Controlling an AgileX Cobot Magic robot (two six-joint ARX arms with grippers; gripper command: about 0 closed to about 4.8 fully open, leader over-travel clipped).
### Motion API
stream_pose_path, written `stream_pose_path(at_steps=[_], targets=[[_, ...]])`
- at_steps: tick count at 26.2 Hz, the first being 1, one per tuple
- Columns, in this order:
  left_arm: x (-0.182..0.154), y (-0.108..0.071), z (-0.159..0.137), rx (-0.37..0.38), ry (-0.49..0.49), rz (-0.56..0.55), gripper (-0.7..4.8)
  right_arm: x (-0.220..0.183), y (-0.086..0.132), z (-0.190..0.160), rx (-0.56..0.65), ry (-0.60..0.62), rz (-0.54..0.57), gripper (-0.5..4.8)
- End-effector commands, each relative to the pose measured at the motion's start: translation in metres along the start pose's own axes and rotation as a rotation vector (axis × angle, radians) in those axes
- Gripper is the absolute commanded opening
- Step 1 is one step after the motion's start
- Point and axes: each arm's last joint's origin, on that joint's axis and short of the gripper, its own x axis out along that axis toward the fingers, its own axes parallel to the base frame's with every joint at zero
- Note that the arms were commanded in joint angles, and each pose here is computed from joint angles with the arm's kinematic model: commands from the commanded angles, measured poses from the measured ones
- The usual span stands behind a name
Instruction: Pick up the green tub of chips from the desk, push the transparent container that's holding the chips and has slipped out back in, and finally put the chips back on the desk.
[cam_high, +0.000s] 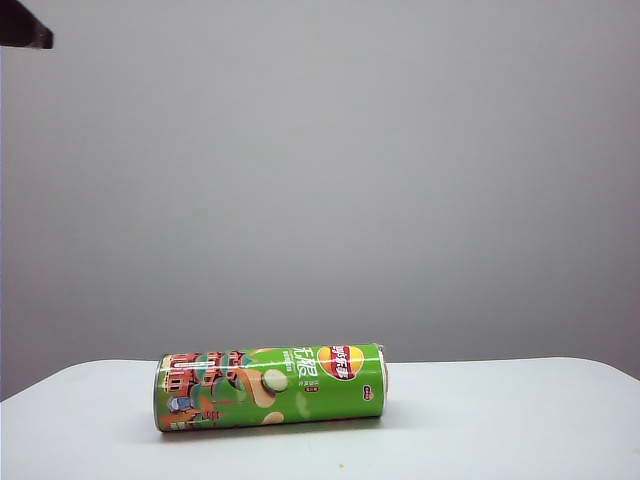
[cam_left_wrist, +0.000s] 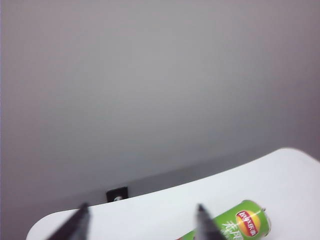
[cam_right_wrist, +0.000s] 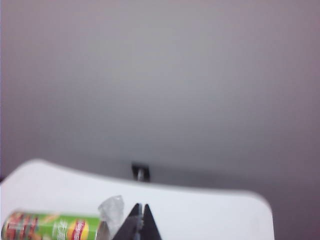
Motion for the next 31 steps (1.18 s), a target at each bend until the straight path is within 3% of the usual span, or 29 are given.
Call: stream_pose_path(at_steps=[1,4,7,10,14,18,23,31], targets=[[-0.002,0.0,-0.01,-0.005,-0.023,0.01,2.35,-0.006,0.001,-0.005,-0.013,-0.057,-0.016,-0.09],[-0.001,0.004,-0.026,-0.033,-0.028,0.056,2.35,-0.006,0.001,-0.014,0.002,-0.094,-0.009,-0.09],[-0.003,0.013,-0.045,-0.108,-0.061,0.092,2.28,-0.001,-0.002,-0.029,0.049,-0.125,0.022,-0.08],[-0.005,0.023,-0.054,-0.105,-0.011,0.099,2.05,0.004,-0.004,-0.043,0.084,-0.116,0.047,-0.08],[-0.006,0.025,-0.06,-0.114,0.044,0.095,1.92,0.007,-0.007,-0.055,0.104,-0.096,0.02,-0.09],[-0.009,0.024,-0.059,-0.153,0.033,0.095,1.8,0.002,-0.008,-0.061,0.099,-0.131,-0.05,-0.09],[-0.017,0.022,-0.056,-0.148,0.001,0.1,1.77,-0.012,-0.005,-0.067,0.079,-0.219,-0.112,-0.09],[-0.029,0.021,-0.062,-0.112,0.047,0.168,1.47,-0.005,-0.01,-0.084,0.119,-0.161,-0.138,-0.09]])
